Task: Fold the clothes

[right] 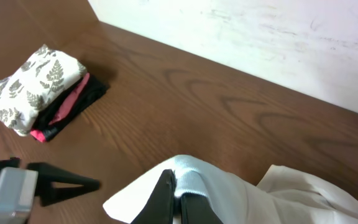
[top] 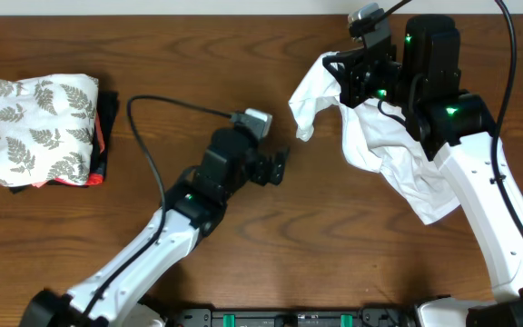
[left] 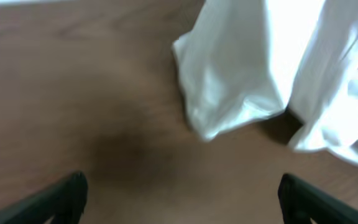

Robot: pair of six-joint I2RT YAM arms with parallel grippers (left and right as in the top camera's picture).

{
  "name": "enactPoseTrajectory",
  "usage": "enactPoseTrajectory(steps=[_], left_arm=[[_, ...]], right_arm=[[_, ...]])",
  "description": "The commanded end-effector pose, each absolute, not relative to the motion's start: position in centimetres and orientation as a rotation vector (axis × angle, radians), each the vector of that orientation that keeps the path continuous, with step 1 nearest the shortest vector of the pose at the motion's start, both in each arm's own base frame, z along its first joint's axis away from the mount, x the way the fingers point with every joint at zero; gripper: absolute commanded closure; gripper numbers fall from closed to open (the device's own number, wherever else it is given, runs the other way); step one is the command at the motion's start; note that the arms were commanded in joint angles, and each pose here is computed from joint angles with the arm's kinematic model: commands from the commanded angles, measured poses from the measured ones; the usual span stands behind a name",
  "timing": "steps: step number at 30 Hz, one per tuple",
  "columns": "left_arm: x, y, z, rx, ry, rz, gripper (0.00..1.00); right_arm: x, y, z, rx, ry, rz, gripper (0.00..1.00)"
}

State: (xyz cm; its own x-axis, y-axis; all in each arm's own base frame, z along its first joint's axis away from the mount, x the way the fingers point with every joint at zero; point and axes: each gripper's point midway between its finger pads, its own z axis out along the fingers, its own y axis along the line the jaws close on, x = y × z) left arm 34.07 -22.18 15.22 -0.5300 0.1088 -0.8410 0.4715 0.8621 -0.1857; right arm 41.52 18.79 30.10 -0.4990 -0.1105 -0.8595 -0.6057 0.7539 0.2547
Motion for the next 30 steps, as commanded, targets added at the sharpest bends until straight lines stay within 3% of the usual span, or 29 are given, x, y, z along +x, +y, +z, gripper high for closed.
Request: enactPoseTrajectory(steps=[1,24,27,30], left_arm=[[34.5,-23.3,15.5,0.472,2.068,-0.530,0.02],[36.6,-27.4,14.7,0.513,1.923,-0.588,0.01],[37.0,-27.7,14.8,0.507,1.899,-0.591,0.09],[37.6,-27.8,15.0,0.491,1.870,-0.586,0.24]], right_arm=[[41.4,18.5,30.6,-0.547,2.013,0.672,0.99],[41.1,18.5,30.2,-0.546,2.036,0.677,0.99],[41.1,18.5,30.2,-0.546,2.038,0.677,0.99],[40.9,18.7,30.2,-0.556,2.035,0.694,0.99]])
